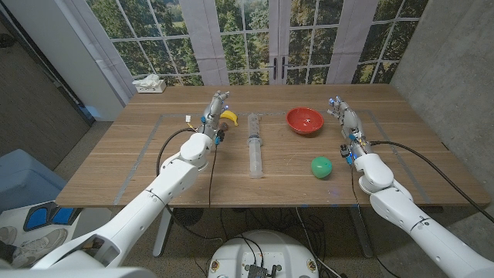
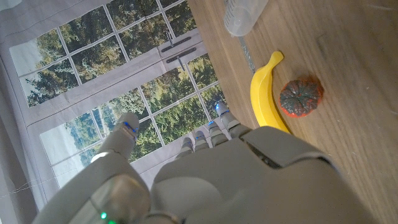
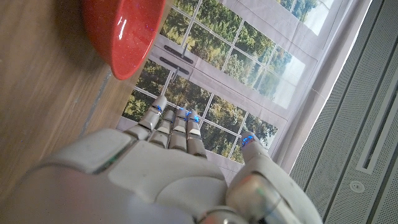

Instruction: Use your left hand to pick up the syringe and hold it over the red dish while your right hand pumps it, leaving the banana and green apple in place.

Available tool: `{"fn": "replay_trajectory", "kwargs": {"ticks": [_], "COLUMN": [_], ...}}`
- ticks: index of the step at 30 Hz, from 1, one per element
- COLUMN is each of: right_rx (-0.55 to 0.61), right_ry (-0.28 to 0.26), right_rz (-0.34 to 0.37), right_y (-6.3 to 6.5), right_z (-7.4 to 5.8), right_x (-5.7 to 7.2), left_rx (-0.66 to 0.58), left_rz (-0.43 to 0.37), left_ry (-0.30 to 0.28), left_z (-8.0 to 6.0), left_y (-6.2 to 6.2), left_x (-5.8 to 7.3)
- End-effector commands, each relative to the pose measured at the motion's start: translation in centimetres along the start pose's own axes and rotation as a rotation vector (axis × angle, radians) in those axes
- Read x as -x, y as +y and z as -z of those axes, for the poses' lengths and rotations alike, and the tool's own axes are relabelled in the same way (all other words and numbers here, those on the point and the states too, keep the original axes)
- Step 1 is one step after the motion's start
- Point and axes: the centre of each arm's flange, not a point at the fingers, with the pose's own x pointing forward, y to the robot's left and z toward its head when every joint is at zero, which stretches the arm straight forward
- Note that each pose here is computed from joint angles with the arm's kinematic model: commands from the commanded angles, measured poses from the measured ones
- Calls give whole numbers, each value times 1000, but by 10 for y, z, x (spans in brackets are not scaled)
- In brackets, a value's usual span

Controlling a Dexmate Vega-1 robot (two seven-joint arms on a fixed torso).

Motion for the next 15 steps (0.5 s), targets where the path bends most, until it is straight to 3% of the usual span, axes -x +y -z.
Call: {"fn": "replay_trajectory", "kwargs": {"ticks": [1,15], "right_rx": [9,12], "right_ry": [-18,-22], "right_rz": [0,3], "right_y": [-2,-6], "right_z": [-5,-6], "right_x": [10,10], "left_rx": [-101,-230], "left_rz": [-13,-14], "left_ry": [18,24], "left_z": [-15,-27], "left_y": [-18,-32], "left_x": [-3,-12]}}
